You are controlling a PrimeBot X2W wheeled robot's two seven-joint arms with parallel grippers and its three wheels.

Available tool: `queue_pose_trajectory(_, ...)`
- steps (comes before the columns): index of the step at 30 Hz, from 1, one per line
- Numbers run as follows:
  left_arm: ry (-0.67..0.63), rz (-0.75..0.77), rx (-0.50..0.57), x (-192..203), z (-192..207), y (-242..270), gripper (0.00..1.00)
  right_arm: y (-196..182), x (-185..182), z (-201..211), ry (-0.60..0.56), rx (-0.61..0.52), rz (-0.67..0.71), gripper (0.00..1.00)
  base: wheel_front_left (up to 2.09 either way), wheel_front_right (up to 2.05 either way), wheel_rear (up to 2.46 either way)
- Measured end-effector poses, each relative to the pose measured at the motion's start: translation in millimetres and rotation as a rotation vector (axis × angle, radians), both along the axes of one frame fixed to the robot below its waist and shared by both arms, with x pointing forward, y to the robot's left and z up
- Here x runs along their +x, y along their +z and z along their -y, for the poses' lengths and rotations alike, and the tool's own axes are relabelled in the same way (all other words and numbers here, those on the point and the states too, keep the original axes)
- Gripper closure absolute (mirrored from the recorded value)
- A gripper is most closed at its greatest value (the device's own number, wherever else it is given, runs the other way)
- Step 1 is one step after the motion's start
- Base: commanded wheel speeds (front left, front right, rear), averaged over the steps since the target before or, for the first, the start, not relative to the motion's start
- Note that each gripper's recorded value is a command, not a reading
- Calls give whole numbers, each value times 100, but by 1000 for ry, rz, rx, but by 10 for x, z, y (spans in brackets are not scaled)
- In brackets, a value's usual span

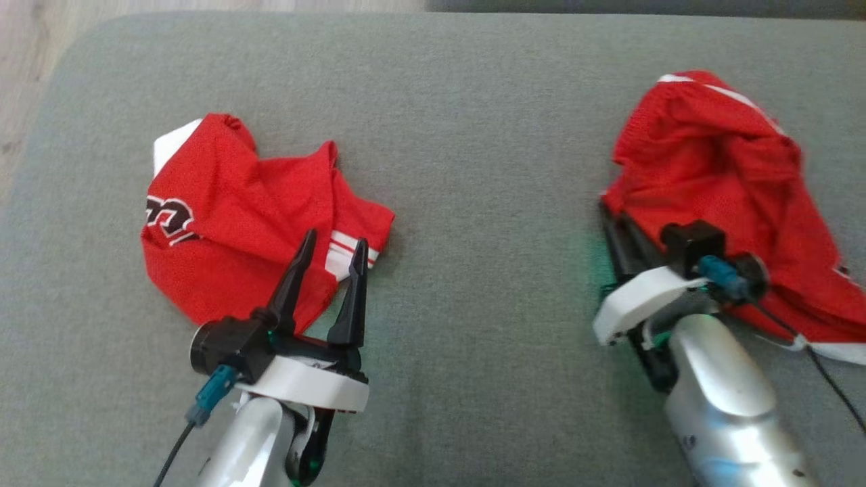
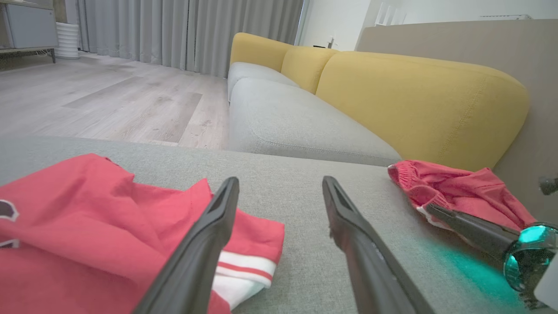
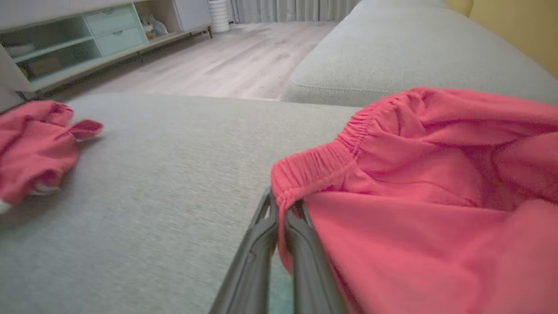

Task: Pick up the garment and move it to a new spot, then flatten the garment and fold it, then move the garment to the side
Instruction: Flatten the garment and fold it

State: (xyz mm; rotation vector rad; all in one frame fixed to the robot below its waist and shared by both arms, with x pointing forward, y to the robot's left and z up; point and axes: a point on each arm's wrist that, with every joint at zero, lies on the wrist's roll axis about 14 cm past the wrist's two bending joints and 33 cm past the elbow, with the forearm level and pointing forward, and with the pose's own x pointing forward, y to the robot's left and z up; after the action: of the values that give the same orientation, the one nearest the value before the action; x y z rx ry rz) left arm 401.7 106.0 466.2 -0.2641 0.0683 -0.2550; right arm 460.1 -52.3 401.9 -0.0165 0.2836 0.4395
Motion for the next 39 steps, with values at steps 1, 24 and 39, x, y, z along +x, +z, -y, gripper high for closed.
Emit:
queue_pose_trajectory(1, -5, 2, -1, 1, 16, 7, 0, 61, -23, -76, 17, 28, 11, 100, 0, 0, 0)
queue_pose_trajectory(24, -28, 37, -2, -82, 105, 135, 0, 513, -597, -788, 160, 412, -208, 100, 0, 0, 0)
queue_pose_trajectory(39, 8, 3, 11, -33, -37, 13, 0, -49, -75, -423, 78, 206, -336, 100, 0, 0, 0)
